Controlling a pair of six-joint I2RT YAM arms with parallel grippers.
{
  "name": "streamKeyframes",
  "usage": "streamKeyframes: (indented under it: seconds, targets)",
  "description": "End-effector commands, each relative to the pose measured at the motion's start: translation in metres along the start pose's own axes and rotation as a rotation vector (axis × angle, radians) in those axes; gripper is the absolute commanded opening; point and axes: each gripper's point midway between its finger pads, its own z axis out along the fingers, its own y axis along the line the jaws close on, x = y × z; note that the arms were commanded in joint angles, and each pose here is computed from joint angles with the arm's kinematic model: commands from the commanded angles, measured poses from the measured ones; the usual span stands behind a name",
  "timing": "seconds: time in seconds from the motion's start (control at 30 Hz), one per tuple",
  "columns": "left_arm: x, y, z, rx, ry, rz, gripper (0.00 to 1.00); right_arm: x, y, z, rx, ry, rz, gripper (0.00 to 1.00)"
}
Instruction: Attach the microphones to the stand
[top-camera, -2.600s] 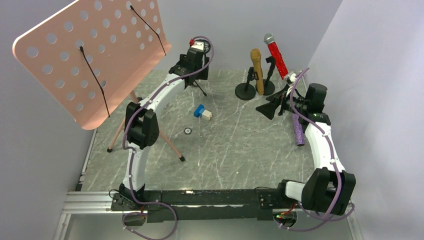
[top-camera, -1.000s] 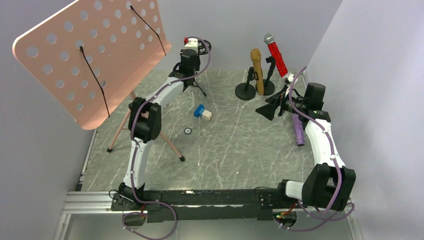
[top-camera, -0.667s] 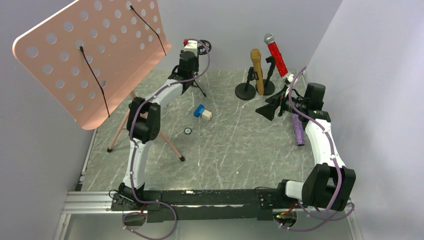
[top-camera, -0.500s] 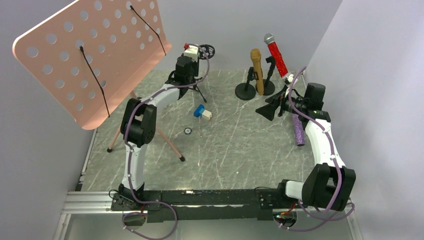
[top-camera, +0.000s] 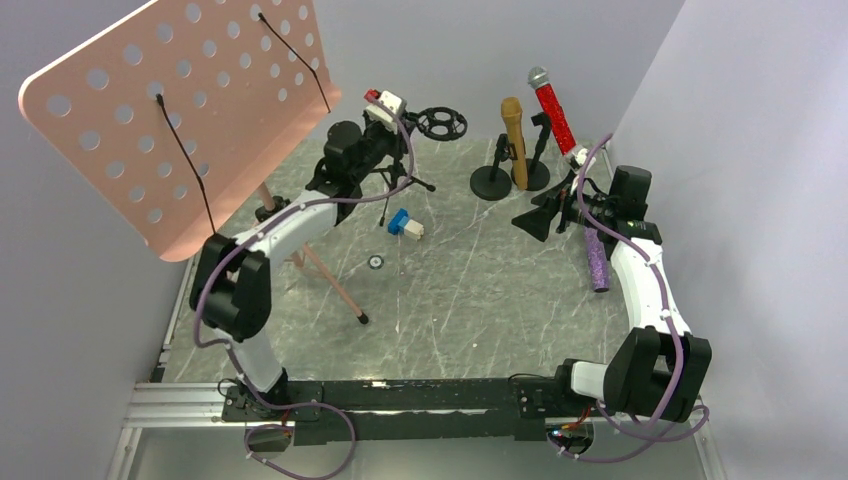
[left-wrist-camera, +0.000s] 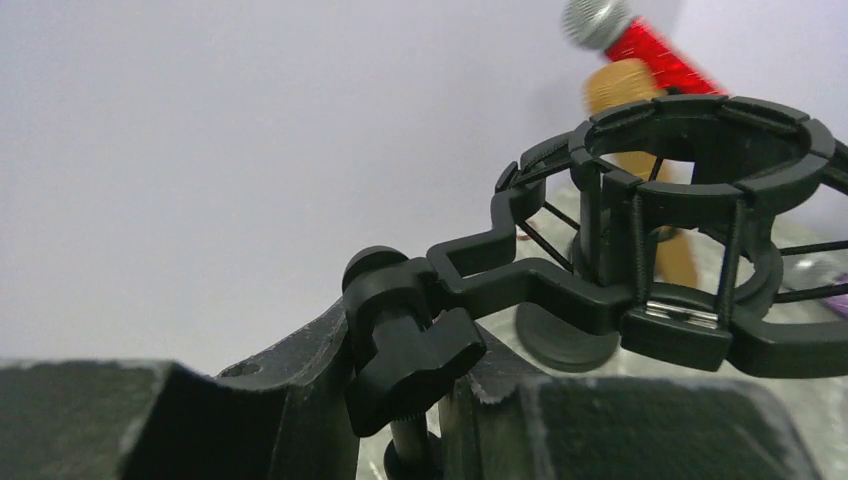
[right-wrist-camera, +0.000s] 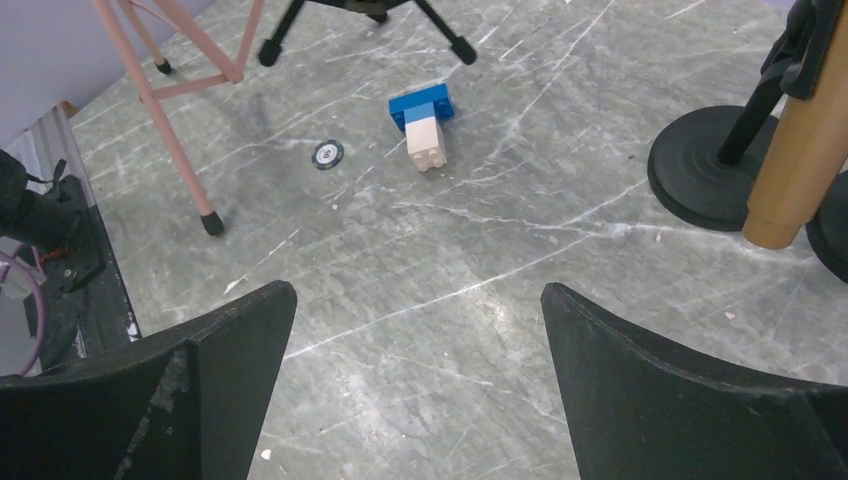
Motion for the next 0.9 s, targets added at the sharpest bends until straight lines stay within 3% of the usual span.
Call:
streamKeyframes:
  seconds: [0.0,0.3,0.5,0.67,0.87]
  targets:
    - [-0.089,-0.038,-0.034,0.188,-0.233,-0.006,0.0,-0.021,-0.001,-0.006,0.01,-0.033,-0.096,1.0]
    - [-0.077,-0.108,-0.085,0.358,-0.227,-0.104,0.0,-0.019,-0.004,-0.008,0.019,-0.032,-0.099,1.0]
    - [-0.059,-0.154,-0.11,0.381,-0.213,-0.136,0.0,-0.017,-0.007,-0.009,0.029,-0.03,-0.099,1.0]
    - [-0.043,-0.181,-0.126,0.288,-0.204,-0.158,0.0,-0.016,-0.01,-0.009,0.037,-0.026,-0.097,1.0]
    - [-0.029,-0.179,-0.139,-0.021,-0.26,-0.145,0.0,-0.012,-0.015,-0.008,0.052,-0.017,-0.094,1.0]
